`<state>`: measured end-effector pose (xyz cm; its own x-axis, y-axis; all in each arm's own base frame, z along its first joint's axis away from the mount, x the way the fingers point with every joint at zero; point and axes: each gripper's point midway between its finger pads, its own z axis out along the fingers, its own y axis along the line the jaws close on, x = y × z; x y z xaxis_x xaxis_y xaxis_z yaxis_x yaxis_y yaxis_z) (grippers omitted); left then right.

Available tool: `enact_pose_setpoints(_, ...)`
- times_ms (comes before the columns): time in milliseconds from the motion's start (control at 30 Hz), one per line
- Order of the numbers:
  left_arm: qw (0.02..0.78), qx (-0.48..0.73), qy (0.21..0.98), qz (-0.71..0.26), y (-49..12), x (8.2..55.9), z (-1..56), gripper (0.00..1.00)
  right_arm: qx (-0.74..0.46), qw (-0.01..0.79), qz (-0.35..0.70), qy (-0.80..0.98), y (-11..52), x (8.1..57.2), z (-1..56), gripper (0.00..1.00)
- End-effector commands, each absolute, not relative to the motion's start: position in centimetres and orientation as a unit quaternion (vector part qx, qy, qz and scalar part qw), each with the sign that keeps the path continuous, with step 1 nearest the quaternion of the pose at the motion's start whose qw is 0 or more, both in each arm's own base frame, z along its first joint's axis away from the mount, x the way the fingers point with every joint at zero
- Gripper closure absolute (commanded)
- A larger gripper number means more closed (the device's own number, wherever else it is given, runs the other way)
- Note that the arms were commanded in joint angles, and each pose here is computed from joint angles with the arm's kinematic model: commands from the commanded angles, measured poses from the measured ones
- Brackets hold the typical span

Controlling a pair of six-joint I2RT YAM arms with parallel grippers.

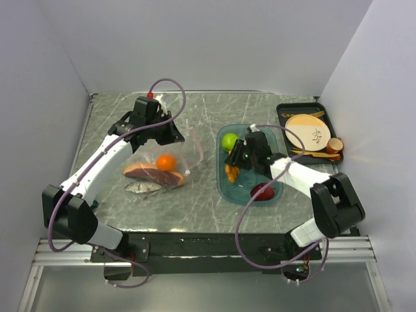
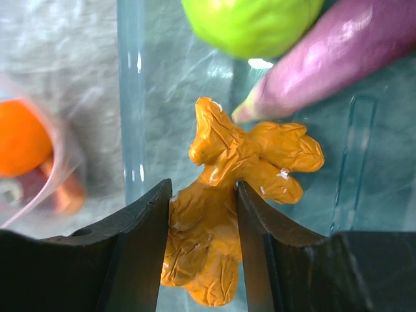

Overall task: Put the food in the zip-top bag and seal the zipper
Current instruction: Adjust the fake vegetable in the bin.

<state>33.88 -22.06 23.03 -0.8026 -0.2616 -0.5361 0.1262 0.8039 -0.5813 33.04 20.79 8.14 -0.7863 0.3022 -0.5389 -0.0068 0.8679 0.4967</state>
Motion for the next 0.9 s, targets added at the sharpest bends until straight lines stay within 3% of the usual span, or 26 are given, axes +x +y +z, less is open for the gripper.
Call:
enact_pose_setpoints(0, 0.339, -0.025, 0.882, -0.325, -22.2, 33.7, 24.8, 0.99, 0.12, 0.348, 0.364, 0.856, 21.7, 32.3, 11.2, 0.59)
enact_pose_setpoints(333, 0.343, -0.024, 0.883, -0.318, -22.0, 33.8, 24.8, 0.99, 0.139, 0.311, 0.379, 0.86, 20.8, 32.8, 10.3, 0.5)
enact_pose_setpoints(533, 0.34, -0.027, 0.883, -0.322, -22.0, 33.5, 24.5, 0.99, 0.175, 0.304, 0.297, 0.888, 17.9, 32.2, 8.5, 0.36)
enact_pose_setpoints(567, 0.338, -0.027, 0.884, -0.321, -22.0, 33.5, 24.3, 0.99, 0.179, 0.301, 0.279, 0.894, 17.2, 31.7, 8.2, 0.3)
enact_pose_setpoints(867, 0.336, -0.022, 0.884, -0.325, -22.3, 33.8, 24.3, 0.99, 0.166, 0.311, 0.239, 0.905, 15.8, 31.4, 8.2, 0.31)
